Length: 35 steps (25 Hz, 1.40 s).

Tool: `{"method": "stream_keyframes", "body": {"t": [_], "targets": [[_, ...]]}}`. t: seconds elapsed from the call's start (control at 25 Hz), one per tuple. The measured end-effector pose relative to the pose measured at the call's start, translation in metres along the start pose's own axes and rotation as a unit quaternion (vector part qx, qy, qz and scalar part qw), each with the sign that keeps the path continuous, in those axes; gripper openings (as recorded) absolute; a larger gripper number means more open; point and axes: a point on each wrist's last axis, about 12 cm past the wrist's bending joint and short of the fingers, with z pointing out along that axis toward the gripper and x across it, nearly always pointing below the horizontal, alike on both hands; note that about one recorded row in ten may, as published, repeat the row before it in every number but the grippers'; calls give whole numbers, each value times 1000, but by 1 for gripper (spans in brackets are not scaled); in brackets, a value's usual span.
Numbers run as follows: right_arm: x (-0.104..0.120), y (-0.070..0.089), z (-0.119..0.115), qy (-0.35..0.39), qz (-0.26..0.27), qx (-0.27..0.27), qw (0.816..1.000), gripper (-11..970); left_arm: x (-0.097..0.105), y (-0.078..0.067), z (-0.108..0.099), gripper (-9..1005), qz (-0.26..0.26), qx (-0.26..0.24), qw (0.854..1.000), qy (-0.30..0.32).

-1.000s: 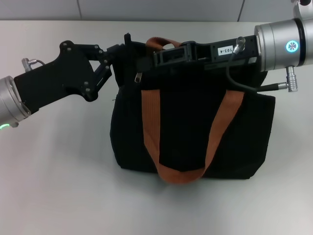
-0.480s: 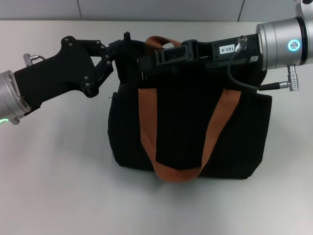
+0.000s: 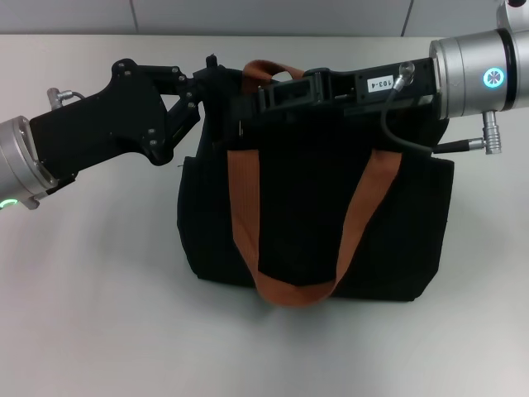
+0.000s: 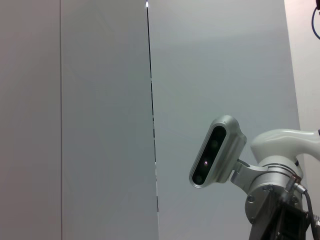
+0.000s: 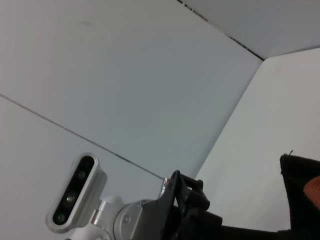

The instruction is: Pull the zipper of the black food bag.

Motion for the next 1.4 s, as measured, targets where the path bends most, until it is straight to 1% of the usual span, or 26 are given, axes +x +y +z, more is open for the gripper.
{"method": "stream_keyframes", "body": {"t": [0.24,0.76,1.08,1.4], "targets": [[-3,2,0,9,-18,8,1000,501,0,0,0,33,0,0,1000,0],[-3,4,3,12,-32,6,999,501,0,0,2,34,-1,1,1000,-1],[-3,2,2,9,-40,12,999,502,0,-1,-2,36,-1,-3,1000,-2],[-4,4,5,18,-48,10,999,502,0,-1,1,37,-2,3,1000,-3]]}}
